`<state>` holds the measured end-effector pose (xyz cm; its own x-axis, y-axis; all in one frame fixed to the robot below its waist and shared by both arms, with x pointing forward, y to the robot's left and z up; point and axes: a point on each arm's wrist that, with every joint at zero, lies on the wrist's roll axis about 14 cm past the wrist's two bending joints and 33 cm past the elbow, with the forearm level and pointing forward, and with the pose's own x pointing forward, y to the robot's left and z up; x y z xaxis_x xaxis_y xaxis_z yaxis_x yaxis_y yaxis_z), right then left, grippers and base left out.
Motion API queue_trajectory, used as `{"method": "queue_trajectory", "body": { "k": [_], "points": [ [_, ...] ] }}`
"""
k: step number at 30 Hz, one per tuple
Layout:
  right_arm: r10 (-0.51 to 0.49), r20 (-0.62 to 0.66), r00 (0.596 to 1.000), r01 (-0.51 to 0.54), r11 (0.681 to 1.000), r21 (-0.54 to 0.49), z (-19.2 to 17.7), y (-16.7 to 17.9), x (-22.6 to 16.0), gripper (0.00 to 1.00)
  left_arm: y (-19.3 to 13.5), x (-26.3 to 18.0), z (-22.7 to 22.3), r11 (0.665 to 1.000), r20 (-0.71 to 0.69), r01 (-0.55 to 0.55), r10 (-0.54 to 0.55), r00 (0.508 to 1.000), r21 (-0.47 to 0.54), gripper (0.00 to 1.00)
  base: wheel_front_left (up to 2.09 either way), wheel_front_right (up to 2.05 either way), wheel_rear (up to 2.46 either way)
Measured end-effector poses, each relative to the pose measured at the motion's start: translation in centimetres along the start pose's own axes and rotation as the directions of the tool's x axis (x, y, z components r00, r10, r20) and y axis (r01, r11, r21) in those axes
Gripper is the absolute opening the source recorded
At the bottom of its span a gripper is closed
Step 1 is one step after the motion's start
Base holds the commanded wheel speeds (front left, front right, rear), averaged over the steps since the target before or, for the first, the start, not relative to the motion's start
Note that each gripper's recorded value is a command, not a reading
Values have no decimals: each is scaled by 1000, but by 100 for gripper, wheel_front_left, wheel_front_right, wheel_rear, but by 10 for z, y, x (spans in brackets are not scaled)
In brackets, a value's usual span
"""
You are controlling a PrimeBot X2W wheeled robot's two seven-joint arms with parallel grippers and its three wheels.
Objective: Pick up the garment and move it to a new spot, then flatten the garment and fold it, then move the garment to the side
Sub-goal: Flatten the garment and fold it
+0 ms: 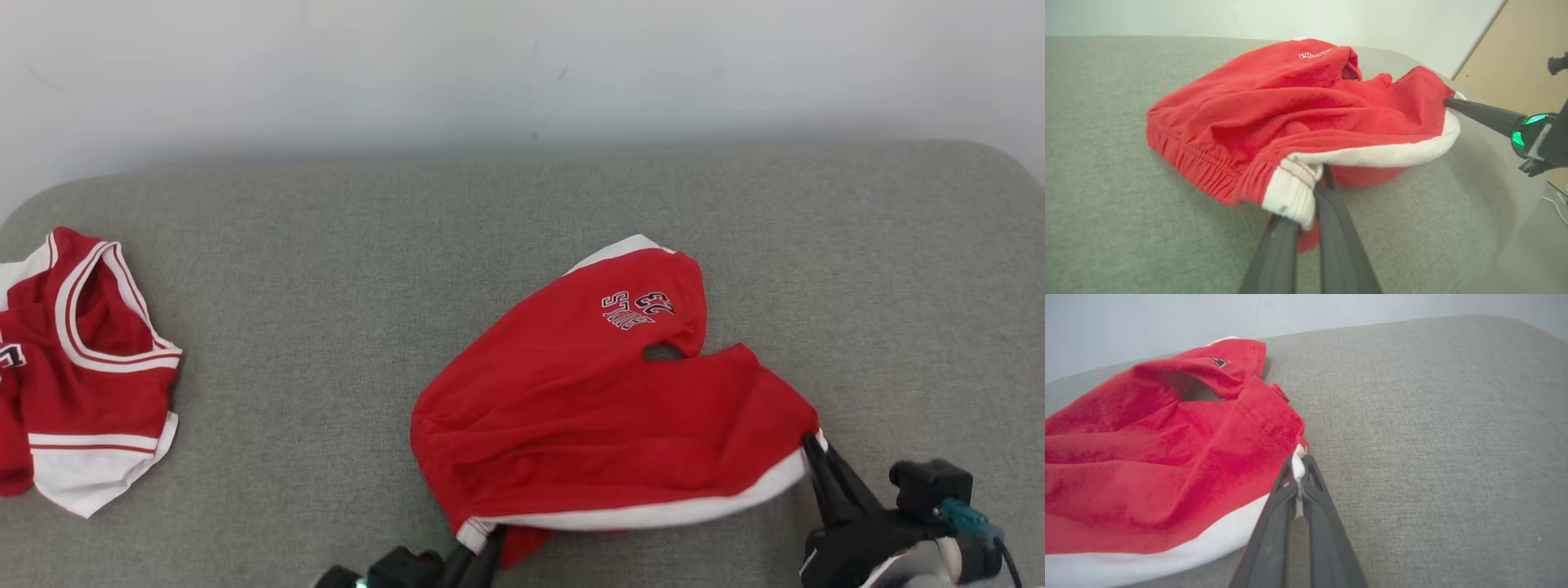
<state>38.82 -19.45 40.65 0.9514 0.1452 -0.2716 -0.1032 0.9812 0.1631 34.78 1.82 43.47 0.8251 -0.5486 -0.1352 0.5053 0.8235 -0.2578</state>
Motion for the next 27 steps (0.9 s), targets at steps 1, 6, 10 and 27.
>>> {"method": "queue_trajectory", "body": {
  "k": [1,6,10,27],
  "points": [
    [10,24,1000,-10,1000,0,8,3,1,0,3,0,7,1000,19,-2,1,1000,17,0,0,0,0],
    [50,160,986,-52,999,10,57,13,10,0,13,17,56,989,122,30,-48,991,146,0,0,0,0],
    [87,271,959,-87,996,-13,110,20,30,0,20,43,111,943,176,77,-140,975,324,0,0,0,0],
    [145,562,814,-93,988,-120,374,15,135,0,23,179,366,740,327,29,-332,885,671,0,0,0,0]
  ]
}}
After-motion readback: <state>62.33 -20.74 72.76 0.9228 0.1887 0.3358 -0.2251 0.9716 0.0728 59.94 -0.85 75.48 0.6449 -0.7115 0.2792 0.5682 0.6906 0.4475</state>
